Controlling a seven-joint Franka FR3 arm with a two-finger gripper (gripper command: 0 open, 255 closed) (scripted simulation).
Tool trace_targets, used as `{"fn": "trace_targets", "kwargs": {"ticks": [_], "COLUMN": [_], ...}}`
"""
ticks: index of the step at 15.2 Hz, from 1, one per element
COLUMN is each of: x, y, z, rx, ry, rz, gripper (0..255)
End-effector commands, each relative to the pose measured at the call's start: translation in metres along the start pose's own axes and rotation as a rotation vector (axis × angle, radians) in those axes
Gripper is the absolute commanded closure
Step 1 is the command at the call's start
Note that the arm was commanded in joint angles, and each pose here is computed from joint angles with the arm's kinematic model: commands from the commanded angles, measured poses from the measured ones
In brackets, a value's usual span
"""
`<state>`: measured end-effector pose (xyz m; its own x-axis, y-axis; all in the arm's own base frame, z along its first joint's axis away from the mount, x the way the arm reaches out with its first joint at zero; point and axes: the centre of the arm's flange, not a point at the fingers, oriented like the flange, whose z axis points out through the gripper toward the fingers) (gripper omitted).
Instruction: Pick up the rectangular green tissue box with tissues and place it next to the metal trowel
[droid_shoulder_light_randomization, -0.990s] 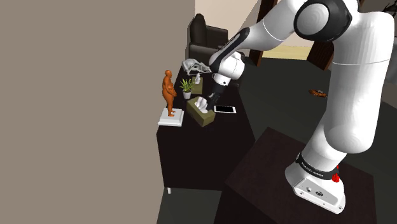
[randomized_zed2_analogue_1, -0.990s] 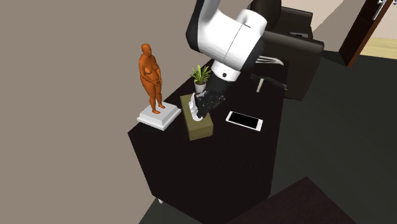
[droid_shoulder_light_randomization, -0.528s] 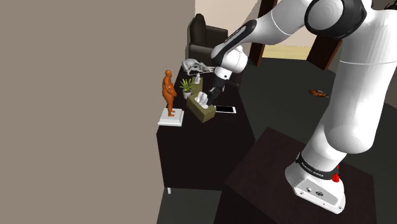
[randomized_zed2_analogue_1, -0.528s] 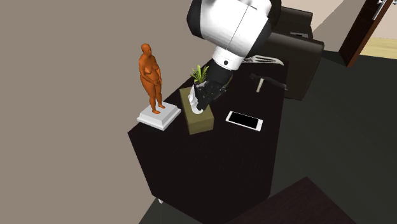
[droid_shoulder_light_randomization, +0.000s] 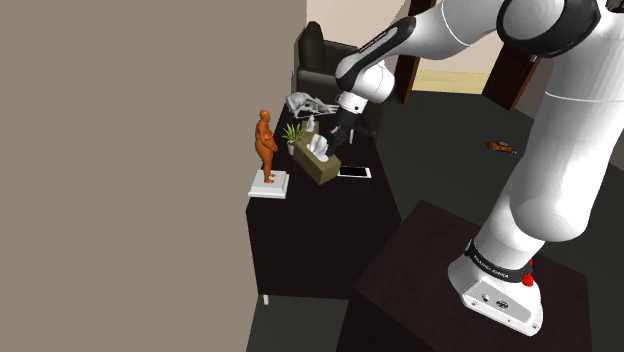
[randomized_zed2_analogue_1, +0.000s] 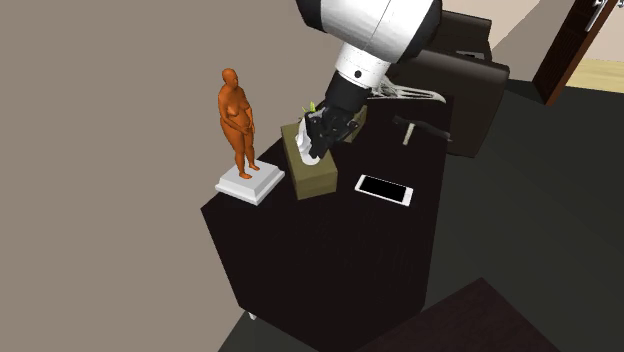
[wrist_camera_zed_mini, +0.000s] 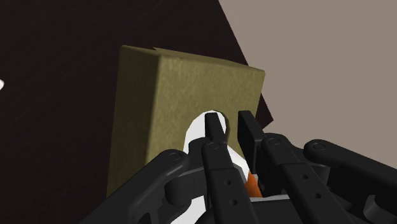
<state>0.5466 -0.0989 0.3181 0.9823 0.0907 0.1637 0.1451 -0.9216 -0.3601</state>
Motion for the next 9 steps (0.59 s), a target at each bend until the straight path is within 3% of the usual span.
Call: {"fn": "trace_targets", "kwargs": {"ticks": [1, 9], "x": [0.002, 0.009], "y": [-0.004, -0.019], "z": [-0.010, -0.049], "rx": [0.000, 0.000], "ry": [0.000, 0.000], "rz": [0.000, 0.000], "gripper": [255, 255]}}
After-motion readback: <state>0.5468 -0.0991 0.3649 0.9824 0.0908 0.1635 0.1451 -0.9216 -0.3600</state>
